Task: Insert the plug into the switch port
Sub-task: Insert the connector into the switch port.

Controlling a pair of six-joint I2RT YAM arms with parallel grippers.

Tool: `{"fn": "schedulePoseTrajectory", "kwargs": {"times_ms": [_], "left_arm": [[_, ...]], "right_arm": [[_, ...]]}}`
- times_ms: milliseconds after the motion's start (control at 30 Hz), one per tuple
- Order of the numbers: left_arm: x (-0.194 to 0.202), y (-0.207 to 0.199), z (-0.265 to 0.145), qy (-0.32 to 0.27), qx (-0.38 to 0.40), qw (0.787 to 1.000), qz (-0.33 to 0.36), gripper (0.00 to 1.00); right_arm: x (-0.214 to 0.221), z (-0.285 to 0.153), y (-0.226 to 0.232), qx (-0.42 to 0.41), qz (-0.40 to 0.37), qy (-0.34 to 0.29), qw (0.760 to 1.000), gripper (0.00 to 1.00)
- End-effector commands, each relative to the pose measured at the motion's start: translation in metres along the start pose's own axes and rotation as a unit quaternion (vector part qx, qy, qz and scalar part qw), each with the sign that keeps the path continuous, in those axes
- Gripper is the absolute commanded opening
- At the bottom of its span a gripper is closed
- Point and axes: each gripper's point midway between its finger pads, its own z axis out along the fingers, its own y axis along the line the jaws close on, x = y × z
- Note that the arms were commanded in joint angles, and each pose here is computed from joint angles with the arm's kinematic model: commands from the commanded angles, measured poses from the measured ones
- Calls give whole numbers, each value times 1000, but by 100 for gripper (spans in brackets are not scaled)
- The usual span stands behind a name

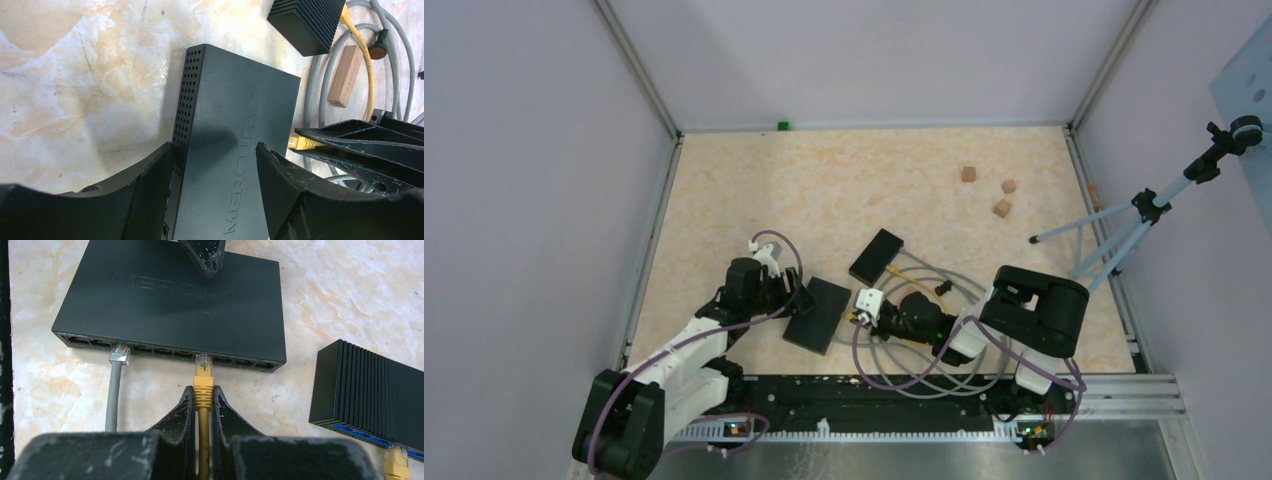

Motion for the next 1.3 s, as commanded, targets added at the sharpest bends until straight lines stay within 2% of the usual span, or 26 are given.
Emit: {"fn": "schedulePoseTrajectory", "kwargs": {"times_ms": [0, 200, 433, 700, 1000, 1267], "left_arm": [[-7, -18, -1, -4, 38, 999, 8, 66], [-6, -21, -1, 1, 47, 999, 10, 66], [1, -25, 0, 14, 66, 998, 11, 65], [3, -39, -1, 26, 110, 993, 32, 65], [18, -63, 0, 61, 169, 980, 85, 57], [48, -98, -1, 102, 234, 959, 120, 56]], "right_arm": [[-34, 8, -6, 4, -14, -60, 998, 0], [-17, 15, -19, 36, -21, -25, 999, 0], [-9, 26, -23, 50, -27, -18, 998, 0], [-5, 42, -7, -11, -68, -12, 998, 0], [-22, 57, 7, -95, -131, -26, 986, 0], [-44, 78, 2, -106, -134, -35, 985, 0]]}}
